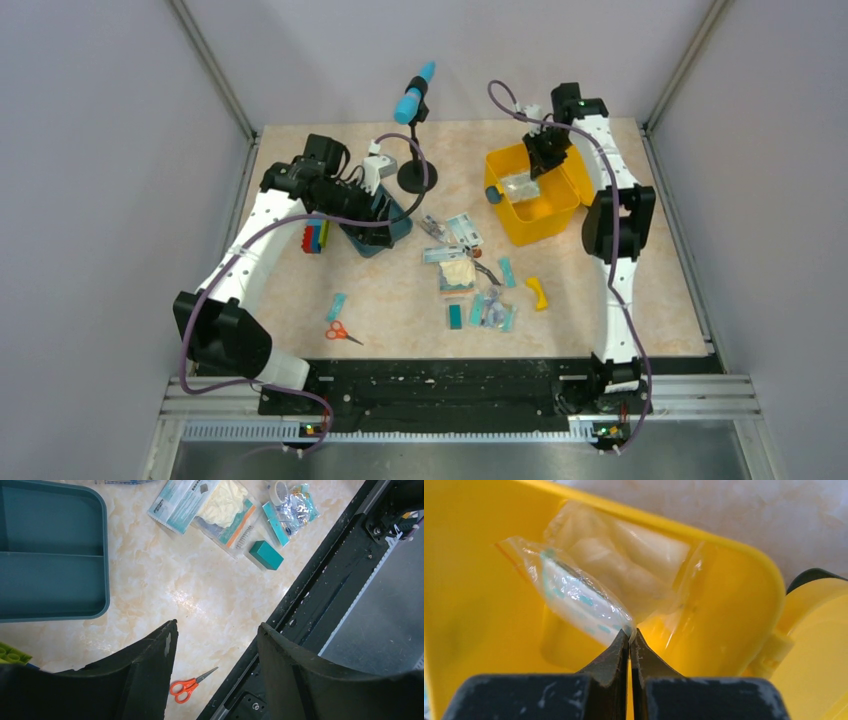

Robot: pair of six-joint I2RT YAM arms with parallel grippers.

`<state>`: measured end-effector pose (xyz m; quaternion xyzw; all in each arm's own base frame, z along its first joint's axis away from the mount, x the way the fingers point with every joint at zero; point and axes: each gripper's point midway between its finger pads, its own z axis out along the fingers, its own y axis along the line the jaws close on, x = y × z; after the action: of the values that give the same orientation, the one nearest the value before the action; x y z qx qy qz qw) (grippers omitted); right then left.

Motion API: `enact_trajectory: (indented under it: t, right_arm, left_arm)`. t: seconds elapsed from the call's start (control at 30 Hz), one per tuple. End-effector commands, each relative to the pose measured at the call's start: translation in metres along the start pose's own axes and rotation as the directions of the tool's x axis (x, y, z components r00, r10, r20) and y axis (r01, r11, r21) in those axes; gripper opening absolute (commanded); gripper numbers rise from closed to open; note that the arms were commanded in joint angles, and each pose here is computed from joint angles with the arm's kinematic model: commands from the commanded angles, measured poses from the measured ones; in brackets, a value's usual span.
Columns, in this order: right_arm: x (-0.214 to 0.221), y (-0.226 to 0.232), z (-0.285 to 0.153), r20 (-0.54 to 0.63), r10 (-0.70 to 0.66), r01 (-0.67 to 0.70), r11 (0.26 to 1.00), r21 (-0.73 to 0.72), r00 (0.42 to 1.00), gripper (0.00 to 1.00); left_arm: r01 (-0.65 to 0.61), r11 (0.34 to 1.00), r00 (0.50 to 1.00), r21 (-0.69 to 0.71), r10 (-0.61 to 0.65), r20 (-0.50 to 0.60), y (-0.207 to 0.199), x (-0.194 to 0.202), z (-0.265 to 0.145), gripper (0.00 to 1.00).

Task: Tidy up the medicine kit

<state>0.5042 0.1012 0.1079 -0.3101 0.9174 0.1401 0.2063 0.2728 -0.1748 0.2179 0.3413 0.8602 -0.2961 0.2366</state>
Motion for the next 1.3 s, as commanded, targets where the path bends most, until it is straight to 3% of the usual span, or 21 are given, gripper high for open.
enact_trajectory:
  t: [0.0,0.2,0.47,0.5,0.53,0.57,0.6,0.8,0.93,1.1,1.2,1.27]
  right_arm:
    - [-0.013,-0.026,0.015,0.037,0.056,-0.06,0.991,0.12,0.998,0.0]
    - [-0.03,-0.021,0.018,0.081,0.075,-0.087,0.983,0.161,0.994,0.07]
    - [-0.054,-0.002,-0.02,0.143,0.043,-0.075,0.97,0.231,0.989,0.43]
    - [-0.057,0.0,-0.029,0.153,0.039,-0.076,0.966,0.247,0.987,0.51]
    - [-0.058,0.001,-0.038,0.163,0.039,-0.081,0.963,0.259,0.986,0.64]
    - [-0.059,0.002,-0.048,0.176,0.037,-0.084,0.96,0.269,0.984,0.84]
    - [-0.06,0.004,-0.057,0.185,0.031,-0.082,0.958,0.275,0.982,0.89]
    - [-0.068,0.03,-0.106,0.275,-0.027,-0.047,0.965,0.259,0.961,0.9]
    - [-0.068,0.067,-0.117,0.365,-0.065,0.015,0.99,0.137,0.929,0.9]
    - [-0.042,0.146,-0.104,0.443,-0.151,0.195,0.979,-0.055,0.884,0.69]
    - [0.003,0.193,-0.066,0.363,-0.254,0.319,0.939,-0.128,0.896,0.56]
    - [0.029,0.218,-0.046,0.313,-0.31,0.374,0.912,-0.168,0.897,0.53]
  left_arm:
    - [-0.038,0.999,0.999,-0.017,0.039,0.034,0.0,-0.008,-0.006,0.64]
    - [-0.025,0.998,1.0,-0.066,0.026,0.01,0.01,-0.003,-0.004,0.62]
    - [-0.025,0.991,1.0,-0.132,0.023,-0.02,0.023,0.009,-0.001,0.61]
    - [-0.024,0.99,0.999,-0.14,0.021,-0.024,0.024,0.012,-0.001,0.61]
    - [-0.026,0.989,0.999,-0.144,0.023,-0.025,0.025,0.013,0.0,0.61]
    - [-0.027,0.989,0.999,-0.146,0.023,-0.027,0.026,0.015,0.0,0.61]
    - [-0.027,0.989,0.999,-0.148,0.023,-0.028,0.026,0.017,0.001,0.61]
    - [-0.036,0.987,0.999,-0.157,0.032,-0.027,0.028,0.022,0.003,0.61]
    - [-0.031,0.988,0.999,-0.152,0.028,-0.021,0.028,0.025,0.007,0.61]
    - [-0.026,0.989,1.0,-0.149,0.023,-0.021,0.029,0.026,0.009,0.61]
    - [-0.026,0.987,0.999,-0.157,0.023,-0.026,0.03,0.029,0.01,0.6]
    - [-0.026,0.987,0.999,-0.161,0.02,-0.033,0.031,0.032,0.01,0.6]
